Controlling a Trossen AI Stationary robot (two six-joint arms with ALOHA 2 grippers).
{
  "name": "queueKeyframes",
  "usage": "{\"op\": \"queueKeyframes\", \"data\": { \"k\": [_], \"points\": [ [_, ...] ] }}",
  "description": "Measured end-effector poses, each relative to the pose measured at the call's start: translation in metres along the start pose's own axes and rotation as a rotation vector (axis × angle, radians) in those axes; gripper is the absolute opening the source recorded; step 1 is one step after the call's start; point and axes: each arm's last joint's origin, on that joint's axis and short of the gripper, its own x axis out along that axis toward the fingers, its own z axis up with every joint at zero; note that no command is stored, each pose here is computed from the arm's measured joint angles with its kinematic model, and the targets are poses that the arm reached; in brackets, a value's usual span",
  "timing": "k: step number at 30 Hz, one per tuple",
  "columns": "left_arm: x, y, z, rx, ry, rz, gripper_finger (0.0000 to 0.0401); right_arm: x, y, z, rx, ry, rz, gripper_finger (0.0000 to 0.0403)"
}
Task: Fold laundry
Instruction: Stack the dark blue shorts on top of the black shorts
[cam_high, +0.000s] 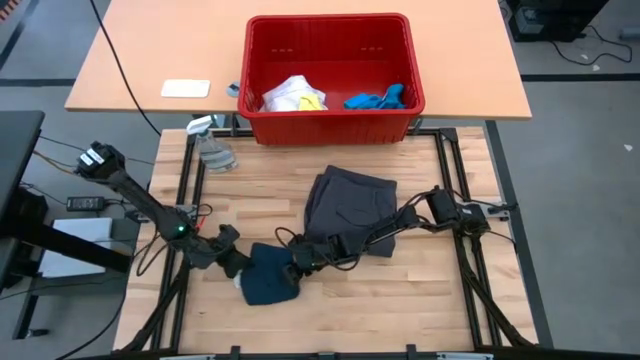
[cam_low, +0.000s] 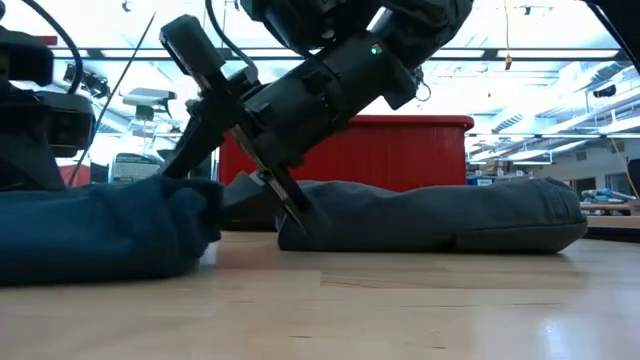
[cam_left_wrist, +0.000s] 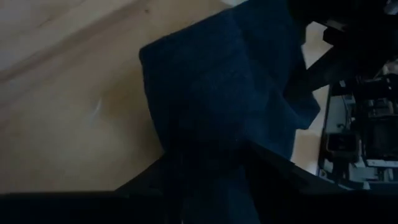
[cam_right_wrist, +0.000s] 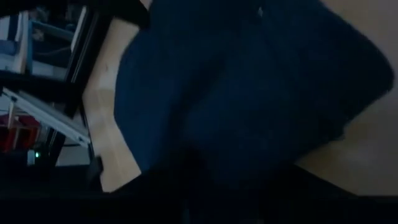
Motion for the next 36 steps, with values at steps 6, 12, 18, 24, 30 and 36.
{"op": "queueKeyframes", "data": {
  "k": [6, 12, 18, 24, 30, 36],
  "points": [
    [0.013, 0.0, -0.001, 0.003, -0.02, 0.002, 0.0122, 0.0, -0.003, 0.01, -0.007, 0.014, 0.019, 0.0056],
    [0.023, -0.014, 0.004, 0.035, -0.061, -0.059, 0.0074, -0.004, -0.004, 0.013, -0.027, 0.029, 0.001, 0.0016],
    [0.025, -0.046, 0.018, 0.106, -0.121, -0.13, 0.0008, -0.04, 0.02, 0.022, -0.052, 0.057, -0.012, 0.0016],
    [0.025, -0.088, 0.052, 0.164, -0.259, -0.195, 0.0013, -0.112, 0.055, 0.041, -0.145, 0.009, -0.014, 0.0016],
    [0.018, -0.126, 0.121, 0.31, -0.473, -0.092, 0.0011, -0.193, 0.054, 0.055, -0.203, -0.057, -0.273, 0.0016],
    [0.022, -0.13, 0.198, 0.363, -0.559, 0.004, 0.001, -0.245, 0.032, 0.066, -0.235, -0.119, -0.571, 0.0016]
  ]
}}
